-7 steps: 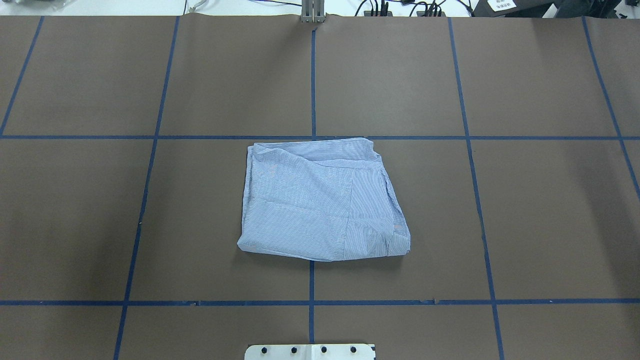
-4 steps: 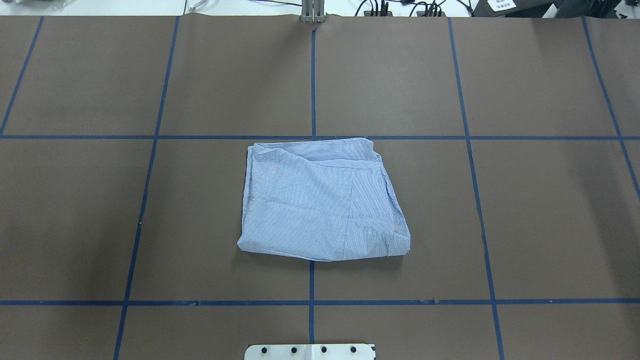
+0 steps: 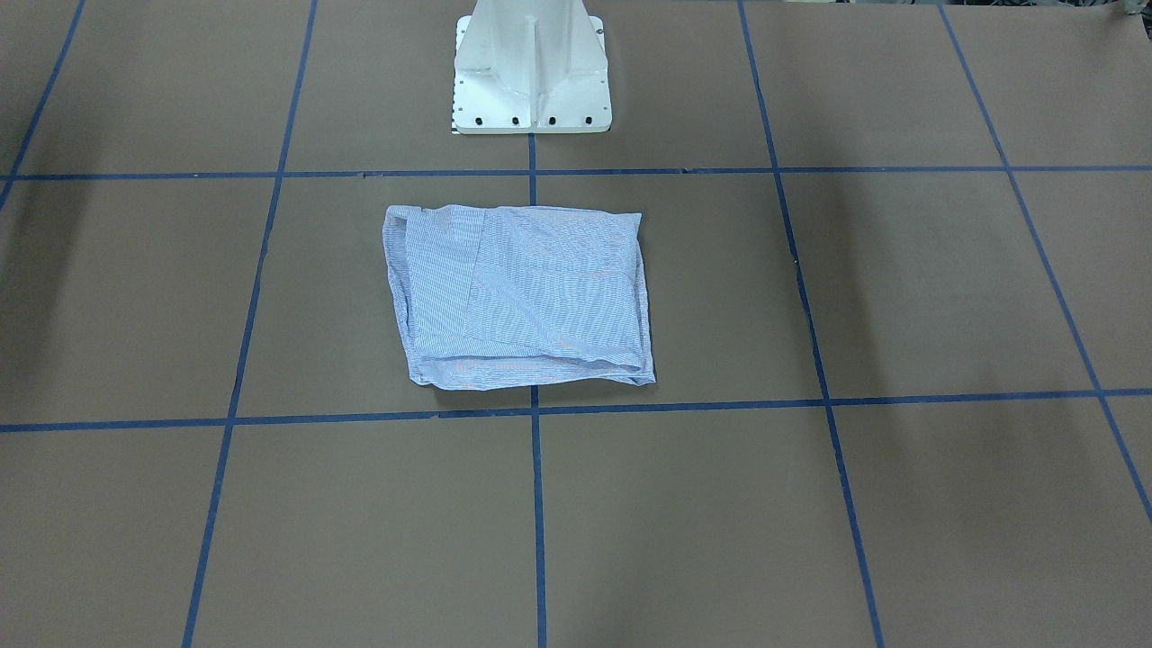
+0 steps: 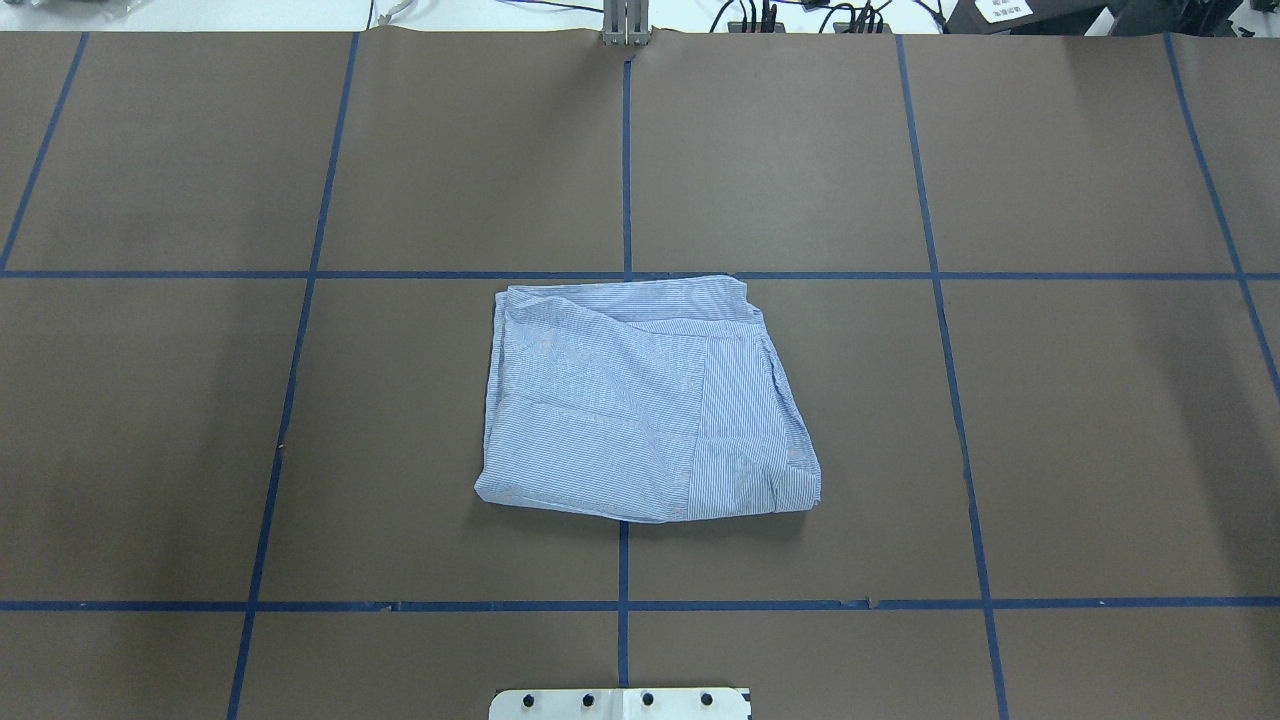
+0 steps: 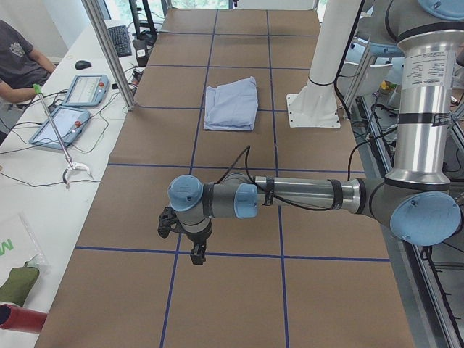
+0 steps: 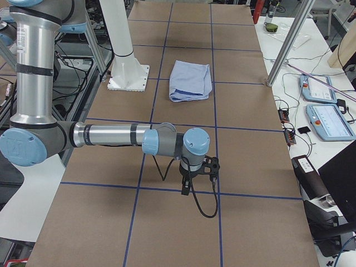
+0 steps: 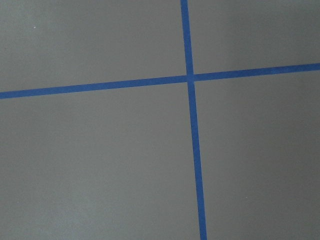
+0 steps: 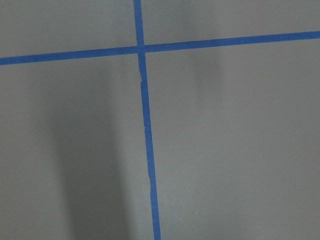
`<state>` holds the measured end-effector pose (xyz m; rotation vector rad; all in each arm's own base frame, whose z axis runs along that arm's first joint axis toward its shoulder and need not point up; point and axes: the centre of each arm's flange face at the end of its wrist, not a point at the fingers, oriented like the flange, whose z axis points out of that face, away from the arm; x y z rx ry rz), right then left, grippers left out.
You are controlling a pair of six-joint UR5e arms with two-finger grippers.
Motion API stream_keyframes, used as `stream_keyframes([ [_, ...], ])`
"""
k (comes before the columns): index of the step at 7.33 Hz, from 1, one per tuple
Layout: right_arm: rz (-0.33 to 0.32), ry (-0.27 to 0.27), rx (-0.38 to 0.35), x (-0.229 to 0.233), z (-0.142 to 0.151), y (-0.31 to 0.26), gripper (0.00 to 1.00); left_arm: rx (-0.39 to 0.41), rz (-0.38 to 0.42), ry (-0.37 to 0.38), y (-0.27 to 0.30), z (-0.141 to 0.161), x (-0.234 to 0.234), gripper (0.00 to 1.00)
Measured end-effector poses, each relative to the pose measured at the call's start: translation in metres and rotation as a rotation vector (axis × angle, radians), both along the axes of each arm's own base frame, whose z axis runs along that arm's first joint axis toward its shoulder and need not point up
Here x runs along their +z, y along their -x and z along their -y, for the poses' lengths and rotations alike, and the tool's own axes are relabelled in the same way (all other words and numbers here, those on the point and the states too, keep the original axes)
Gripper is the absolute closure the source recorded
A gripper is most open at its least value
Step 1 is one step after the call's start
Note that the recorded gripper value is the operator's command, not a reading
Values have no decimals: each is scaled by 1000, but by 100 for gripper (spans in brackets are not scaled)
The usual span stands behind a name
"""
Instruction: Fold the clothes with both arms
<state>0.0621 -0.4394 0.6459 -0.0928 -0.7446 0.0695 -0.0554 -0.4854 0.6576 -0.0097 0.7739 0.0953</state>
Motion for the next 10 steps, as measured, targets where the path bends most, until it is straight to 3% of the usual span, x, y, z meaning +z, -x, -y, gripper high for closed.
stream_keyframes([
  [10,-1,-2,0,0,0,0,0,1,1,-8,-1,3,-2,0],
])
